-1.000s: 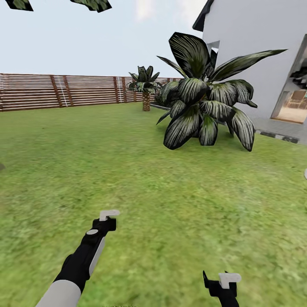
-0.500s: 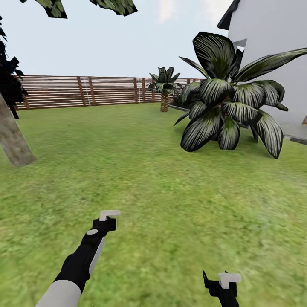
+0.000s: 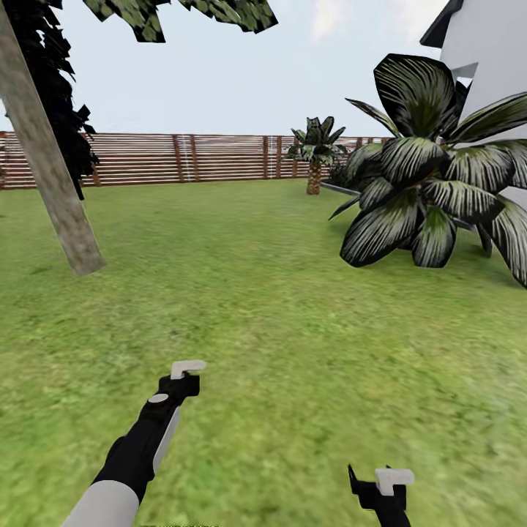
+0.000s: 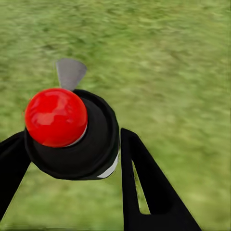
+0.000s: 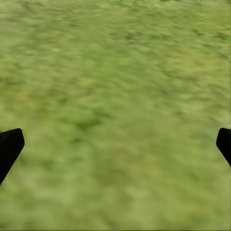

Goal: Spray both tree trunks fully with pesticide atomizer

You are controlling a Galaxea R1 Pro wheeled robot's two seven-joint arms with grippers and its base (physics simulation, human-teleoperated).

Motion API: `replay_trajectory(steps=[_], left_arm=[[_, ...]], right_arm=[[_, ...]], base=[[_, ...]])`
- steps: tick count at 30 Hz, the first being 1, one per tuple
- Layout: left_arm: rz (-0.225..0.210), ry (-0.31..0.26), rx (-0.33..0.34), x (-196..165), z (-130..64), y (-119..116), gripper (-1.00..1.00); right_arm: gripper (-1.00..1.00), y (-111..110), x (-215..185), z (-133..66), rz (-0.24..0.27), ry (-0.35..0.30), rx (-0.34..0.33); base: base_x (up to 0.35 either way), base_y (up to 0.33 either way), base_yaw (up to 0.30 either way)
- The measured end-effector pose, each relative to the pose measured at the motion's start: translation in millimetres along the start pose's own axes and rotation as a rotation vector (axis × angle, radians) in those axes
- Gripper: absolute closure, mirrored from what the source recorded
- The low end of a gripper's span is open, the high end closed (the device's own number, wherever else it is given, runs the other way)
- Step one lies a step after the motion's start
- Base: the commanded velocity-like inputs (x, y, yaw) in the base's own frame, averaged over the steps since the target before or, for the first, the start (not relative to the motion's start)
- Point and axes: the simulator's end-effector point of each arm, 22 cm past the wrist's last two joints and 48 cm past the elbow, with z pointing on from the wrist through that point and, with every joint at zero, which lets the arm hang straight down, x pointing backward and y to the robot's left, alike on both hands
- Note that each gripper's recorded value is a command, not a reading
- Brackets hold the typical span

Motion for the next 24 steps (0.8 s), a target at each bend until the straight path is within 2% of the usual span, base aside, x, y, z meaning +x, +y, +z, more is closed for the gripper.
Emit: replay_trajectory(steps=[7,13,24], left_arm=[[0.000,-0.003,0.000,-2.0,-1.0,0.1,1.00],[0.000,-0.006,0.000,-3.6,-1.8,0.1,1.00],[-0.001,-0.013,0.000,-6.9,-3.4,0.3,1.00]], right_arm=[[-1.00,0.0,-1.8,0.0,0.000,-0.004,0.000],[-1.00,-0.1,-3.4,-0.1,0.000,-0.007,0.000],[-1.00,-0.2,-6.3,-0.1,0.001,-0.013,0.000]], base=[[0.000,0.093,0.280],[0.027,0.284,0.280],[0.116,0.305,0.280]])
